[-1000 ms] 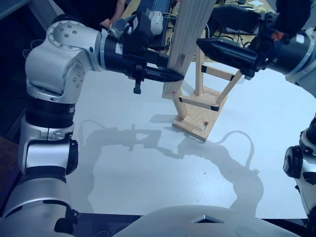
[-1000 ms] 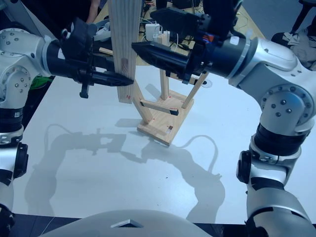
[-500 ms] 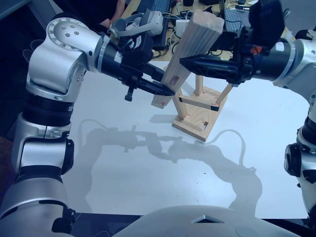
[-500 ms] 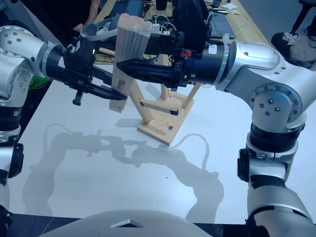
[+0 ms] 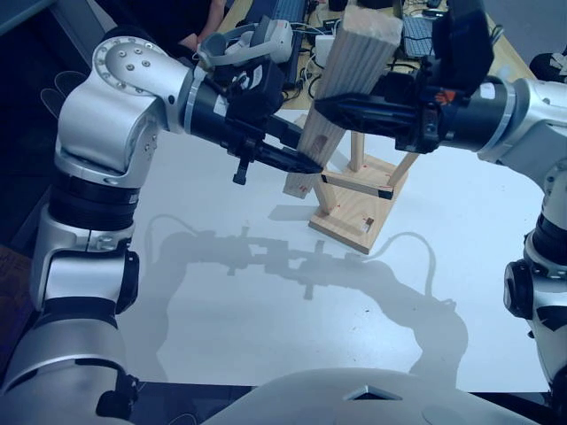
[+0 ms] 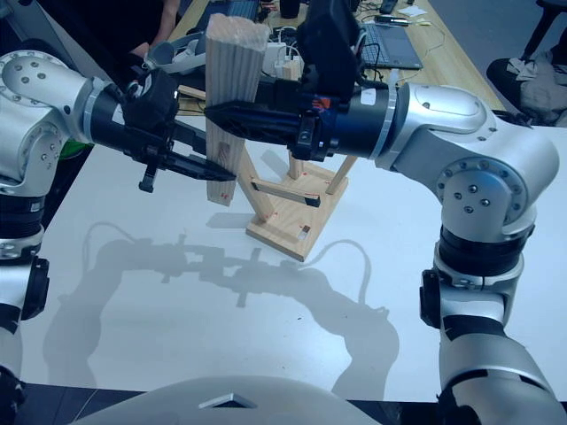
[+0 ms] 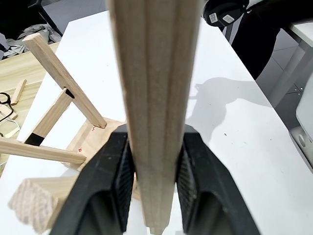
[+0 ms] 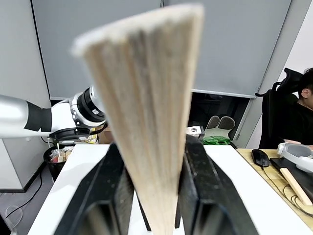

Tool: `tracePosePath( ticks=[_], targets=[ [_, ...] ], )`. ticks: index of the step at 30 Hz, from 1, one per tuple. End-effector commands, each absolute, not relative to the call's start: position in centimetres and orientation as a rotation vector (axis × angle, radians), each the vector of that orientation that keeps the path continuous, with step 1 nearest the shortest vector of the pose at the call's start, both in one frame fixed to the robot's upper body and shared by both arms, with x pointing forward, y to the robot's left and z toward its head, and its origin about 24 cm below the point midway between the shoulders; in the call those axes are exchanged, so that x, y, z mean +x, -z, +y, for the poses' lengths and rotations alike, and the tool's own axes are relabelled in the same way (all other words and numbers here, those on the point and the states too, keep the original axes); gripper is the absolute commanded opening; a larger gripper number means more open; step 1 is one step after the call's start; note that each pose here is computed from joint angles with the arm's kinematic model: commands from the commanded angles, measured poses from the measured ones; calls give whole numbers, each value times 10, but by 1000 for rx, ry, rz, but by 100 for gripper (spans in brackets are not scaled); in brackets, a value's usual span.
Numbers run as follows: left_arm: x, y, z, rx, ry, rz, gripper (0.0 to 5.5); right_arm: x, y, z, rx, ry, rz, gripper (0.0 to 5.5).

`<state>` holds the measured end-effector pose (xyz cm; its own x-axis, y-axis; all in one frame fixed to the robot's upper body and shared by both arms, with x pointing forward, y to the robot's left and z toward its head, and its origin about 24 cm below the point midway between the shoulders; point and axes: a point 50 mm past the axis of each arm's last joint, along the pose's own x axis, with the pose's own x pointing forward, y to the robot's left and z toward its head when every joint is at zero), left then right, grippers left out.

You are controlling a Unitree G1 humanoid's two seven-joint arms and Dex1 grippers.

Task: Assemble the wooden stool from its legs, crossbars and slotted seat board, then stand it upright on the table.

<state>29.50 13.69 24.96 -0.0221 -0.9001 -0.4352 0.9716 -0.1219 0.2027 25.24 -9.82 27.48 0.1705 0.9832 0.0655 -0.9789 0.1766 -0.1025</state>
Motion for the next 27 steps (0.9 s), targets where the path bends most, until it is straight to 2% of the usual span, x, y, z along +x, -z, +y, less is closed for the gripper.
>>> tracePosePath(
  ticks=[1,5,10,12,15,16,18,19,21,23,27],
  targets=[
    [302,-264,133,503,1525,66,156,258,-274,-103,-28,-1329,-155,101],
    [309,-283,144,360,1416,-27,219,269,-276,-120,-3,-1199,-203,100],
    [311,-297,176,-22,1306,-148,306,283,-286,-153,158,-982,-319,100],
    [328,-297,189,-191,1146,-232,339,289,-293,-171,265,-887,-373,100],
    [360,-275,193,-300,865,-263,344,296,-297,-194,361,-771,-405,100],
    [375,-263,195,-307,713,-251,344,298,-294,-198,353,-736,-397,100],
    [397,-230,197,-225,457,-165,344,303,-284,-199,320,-688,-363,100],
    [401,-212,193,-164,406,-114,344,304,-275,-198,308,-672,-338,100],
    [404,-185,180,-48,415,-37,344,302,-259,-196,295,-662,-294,100],
    [396,-162,164,58,531,36,344,300,-242,-195,281,-663,-237,100],
    [368,-146,144,130,812,105,344,292,-209,-212,273,-595,-134,100]
  ],
)
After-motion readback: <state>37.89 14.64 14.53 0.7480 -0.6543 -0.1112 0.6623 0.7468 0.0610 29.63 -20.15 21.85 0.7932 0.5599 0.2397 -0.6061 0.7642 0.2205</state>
